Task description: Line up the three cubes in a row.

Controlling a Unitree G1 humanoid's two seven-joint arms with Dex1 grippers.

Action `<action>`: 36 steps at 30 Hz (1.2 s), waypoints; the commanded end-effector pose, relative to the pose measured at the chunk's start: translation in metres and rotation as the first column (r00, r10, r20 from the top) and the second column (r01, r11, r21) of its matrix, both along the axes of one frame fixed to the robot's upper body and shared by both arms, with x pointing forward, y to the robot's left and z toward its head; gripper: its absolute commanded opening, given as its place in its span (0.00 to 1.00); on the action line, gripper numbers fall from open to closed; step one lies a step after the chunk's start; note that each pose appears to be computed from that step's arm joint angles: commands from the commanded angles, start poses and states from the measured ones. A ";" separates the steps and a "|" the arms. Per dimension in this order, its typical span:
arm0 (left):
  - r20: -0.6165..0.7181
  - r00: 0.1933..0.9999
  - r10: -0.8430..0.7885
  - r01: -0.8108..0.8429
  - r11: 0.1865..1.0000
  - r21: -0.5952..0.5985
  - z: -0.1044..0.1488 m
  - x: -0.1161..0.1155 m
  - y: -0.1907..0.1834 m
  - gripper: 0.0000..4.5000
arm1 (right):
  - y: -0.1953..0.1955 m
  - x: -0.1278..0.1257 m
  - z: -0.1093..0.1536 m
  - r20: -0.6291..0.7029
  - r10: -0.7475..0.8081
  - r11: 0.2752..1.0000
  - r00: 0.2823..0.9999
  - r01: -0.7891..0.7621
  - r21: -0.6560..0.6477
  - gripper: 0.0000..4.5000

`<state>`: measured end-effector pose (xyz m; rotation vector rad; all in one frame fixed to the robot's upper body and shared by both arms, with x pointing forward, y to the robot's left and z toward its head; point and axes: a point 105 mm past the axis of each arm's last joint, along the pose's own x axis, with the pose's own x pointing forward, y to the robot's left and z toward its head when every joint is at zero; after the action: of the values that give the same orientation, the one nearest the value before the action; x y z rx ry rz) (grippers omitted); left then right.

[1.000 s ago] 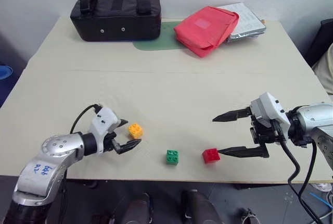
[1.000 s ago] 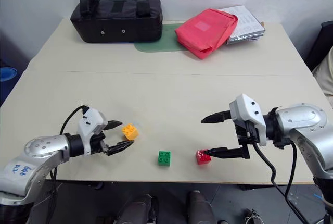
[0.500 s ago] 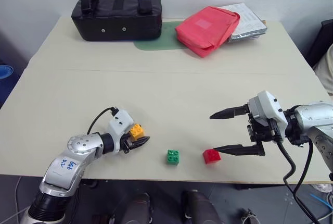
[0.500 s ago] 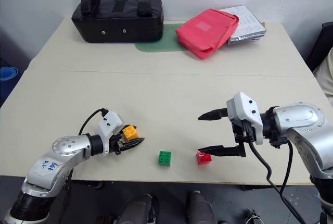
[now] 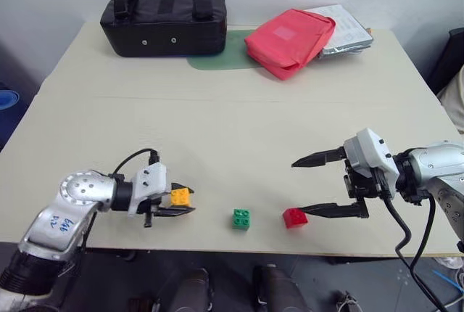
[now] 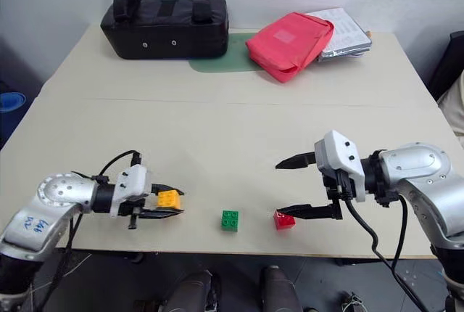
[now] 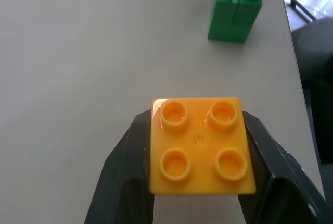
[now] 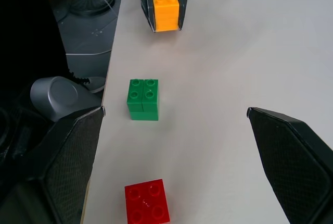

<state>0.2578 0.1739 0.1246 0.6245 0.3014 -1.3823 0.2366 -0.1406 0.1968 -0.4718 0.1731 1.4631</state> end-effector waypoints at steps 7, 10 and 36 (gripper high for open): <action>-0.021 0.993 -0.119 0.120 0.992 0.042 -0.013 0.002 -0.007 0.34 | -0.001 -0.012 -0.003 0.027 0.013 0.999 1.000 -0.012 -0.034 1.00; -0.032 0.988 -0.151 0.152 0.986 0.067 -0.016 -0.001 -0.007 0.34 | -0.002 -0.014 -0.006 0.029 0.012 0.999 1.000 -0.010 -0.051 1.00; -0.062 0.994 -0.092 0.094 0.995 0.037 -0.001 -0.015 0.017 0.99 | -0.029 -0.011 -0.012 0.030 -0.116 0.992 0.993 0.117 -0.046 1.00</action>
<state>0.2454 0.1827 0.1018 0.6203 0.3943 -1.5096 0.2256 -0.1586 0.1752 -0.4711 0.2382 1.3884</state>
